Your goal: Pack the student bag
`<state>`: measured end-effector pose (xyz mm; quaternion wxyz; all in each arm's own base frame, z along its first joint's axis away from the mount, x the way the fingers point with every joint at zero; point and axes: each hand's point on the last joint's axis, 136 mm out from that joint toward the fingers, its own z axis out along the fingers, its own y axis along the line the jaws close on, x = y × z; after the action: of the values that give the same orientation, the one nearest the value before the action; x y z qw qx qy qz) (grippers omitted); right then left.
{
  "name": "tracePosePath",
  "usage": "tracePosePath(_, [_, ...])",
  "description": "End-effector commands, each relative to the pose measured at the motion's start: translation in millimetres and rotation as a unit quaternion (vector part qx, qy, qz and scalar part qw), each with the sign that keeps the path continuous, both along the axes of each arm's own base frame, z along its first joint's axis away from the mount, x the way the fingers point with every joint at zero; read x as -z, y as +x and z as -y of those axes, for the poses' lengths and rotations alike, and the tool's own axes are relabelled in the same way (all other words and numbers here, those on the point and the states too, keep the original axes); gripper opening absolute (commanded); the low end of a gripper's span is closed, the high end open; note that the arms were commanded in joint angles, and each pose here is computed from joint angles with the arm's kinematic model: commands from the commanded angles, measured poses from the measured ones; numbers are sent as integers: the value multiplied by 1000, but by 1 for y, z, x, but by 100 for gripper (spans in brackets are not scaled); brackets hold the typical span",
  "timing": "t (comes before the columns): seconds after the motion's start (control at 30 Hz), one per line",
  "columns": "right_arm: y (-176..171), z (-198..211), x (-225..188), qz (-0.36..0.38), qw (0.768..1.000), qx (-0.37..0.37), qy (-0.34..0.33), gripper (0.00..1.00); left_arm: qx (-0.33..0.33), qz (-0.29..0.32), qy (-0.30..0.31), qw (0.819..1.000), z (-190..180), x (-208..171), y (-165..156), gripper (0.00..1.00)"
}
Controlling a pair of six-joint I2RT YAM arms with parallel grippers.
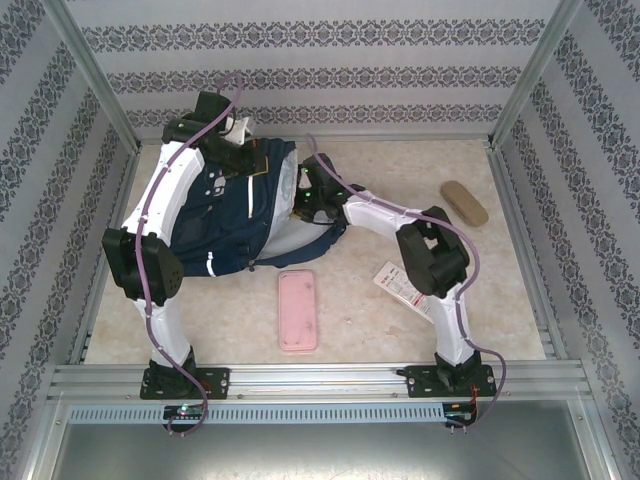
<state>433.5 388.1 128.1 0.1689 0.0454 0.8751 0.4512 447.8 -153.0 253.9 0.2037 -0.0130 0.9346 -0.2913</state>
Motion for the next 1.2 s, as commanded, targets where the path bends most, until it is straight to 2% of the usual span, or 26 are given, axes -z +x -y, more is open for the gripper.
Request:
tracePosePath(0.0, [-1, 33, -11, 16, 999, 23, -23, 98, 2, 82, -10, 997, 0, -39, 13, 0])
tracePosePath(0.23, [-14, 58, -11, 14, 999, 26, -41, 98, 0, 72, -10, 997, 0, -27, 16, 0])
tracePosePath(0.37, [-19, 64, 3, 10, 996, 25, -90, 98, 2, 72, -18, 997, 2, -28, 16, 0])
tracePosePath(0.6, [-16, 51, 34, -7, 994, 8, -106, 98, 6, 75, -37, 997, 6, -36, 12, 0])
tracePosePath(0.77, [-9, 36, 49, -19, 993, -5, -115, 83, 7, 75, -47, 996, 9, -39, 9, 0])
tracePosePath(0.9, [-3, 36, 65, -37, 990, 8, -135, 83, 8, 74, -52, 996, 10, -40, 8, 0])
tracePosePath(1.03, [0, 21, 67, -47, 993, -2, -112, 84, 9, 73, -55, 996, 11, -41, 7, 0])
tracePosePath(1.17, [-1, -10, 43, -27, 998, -33, -43, 82, 10, 73, -58, 996, 12, -41, 6, 0])
